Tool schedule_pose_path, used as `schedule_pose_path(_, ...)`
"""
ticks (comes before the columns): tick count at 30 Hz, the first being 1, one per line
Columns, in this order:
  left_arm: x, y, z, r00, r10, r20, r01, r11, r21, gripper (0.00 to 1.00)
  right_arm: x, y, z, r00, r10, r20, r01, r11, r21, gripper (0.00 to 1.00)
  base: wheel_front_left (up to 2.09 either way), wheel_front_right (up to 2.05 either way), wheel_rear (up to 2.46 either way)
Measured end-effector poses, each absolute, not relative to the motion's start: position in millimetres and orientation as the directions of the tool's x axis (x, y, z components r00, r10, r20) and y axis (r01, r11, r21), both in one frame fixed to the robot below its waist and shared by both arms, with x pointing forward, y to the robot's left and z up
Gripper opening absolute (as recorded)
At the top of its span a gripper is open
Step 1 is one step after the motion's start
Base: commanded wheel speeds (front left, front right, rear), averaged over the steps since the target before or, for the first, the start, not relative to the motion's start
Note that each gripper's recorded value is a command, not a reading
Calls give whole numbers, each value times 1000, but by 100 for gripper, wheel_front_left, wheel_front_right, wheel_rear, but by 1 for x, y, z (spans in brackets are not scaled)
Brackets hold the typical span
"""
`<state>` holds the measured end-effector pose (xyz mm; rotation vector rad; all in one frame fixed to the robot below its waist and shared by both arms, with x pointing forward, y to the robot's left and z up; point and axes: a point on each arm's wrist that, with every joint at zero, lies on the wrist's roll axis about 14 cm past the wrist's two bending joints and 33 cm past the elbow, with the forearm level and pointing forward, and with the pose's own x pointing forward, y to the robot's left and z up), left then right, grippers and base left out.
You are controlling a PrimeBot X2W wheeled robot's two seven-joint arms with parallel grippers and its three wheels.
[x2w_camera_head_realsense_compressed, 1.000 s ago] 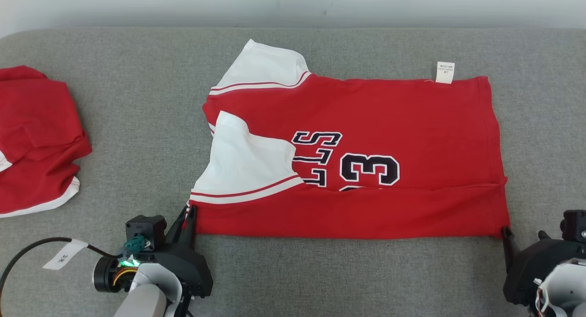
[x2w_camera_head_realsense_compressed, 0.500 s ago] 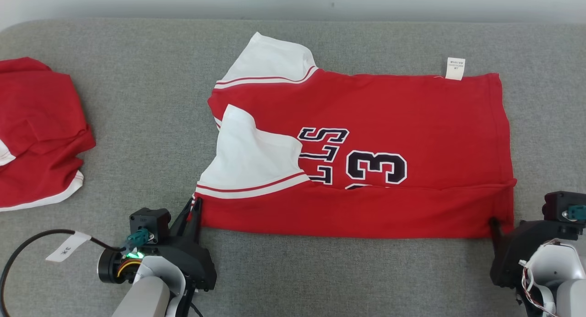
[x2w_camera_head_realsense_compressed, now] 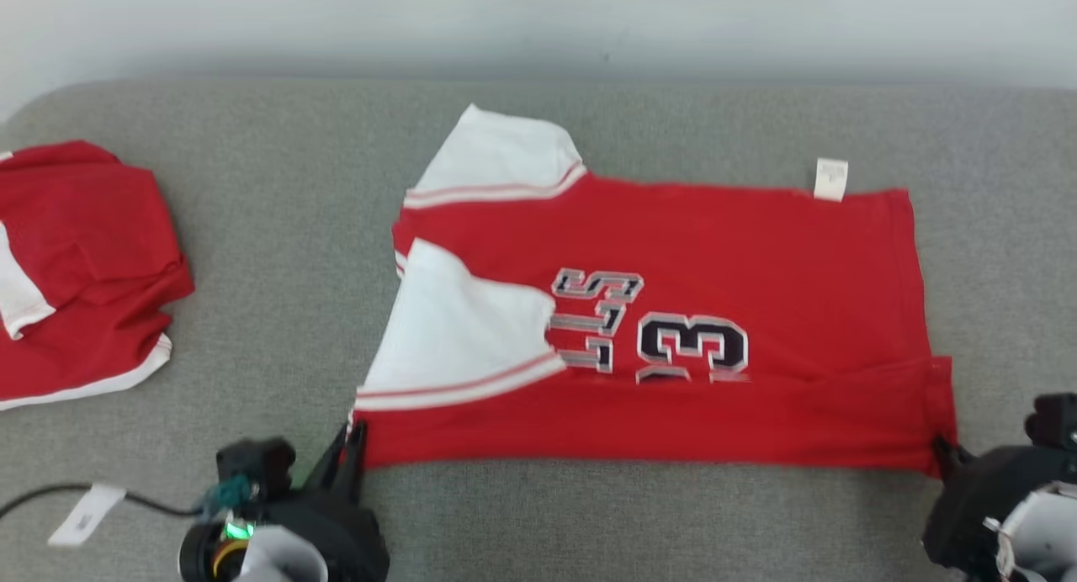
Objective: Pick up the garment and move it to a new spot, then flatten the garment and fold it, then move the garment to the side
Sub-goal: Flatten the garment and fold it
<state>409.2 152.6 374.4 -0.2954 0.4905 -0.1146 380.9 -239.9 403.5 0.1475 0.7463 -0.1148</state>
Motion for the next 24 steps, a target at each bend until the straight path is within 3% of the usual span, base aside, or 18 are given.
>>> schedule_pose_path(8, 370, 158, 382, 869, -181, -460, 13, 938, -345, 0, 350, -250, 418, 727, -64, -684, 186, 977, 107, 0, 0, 0, 0)
schedule_pose_path(21, 317, 165, 383, 839, -151, -523, -21, 951, -308, 0, 284, -237, 395, 607, 29, -794, 176, 970, 170, 0, 0, 0, 0)
schedule_pose_path(22, 316, 165, 381, 837, -145, -527, -28, 951, -307, 33, 283, -234, 393, 602, 37, -798, 173, 969, 175, 0, 0, 0, 0)
schedule_pose_path(24, 314, 164, 378, 828, -150, -541, -27, 952, -305, 100, 281, -229, 388, 590, 56, -805, 170, 966, 192, 100, 0, 0, 0)
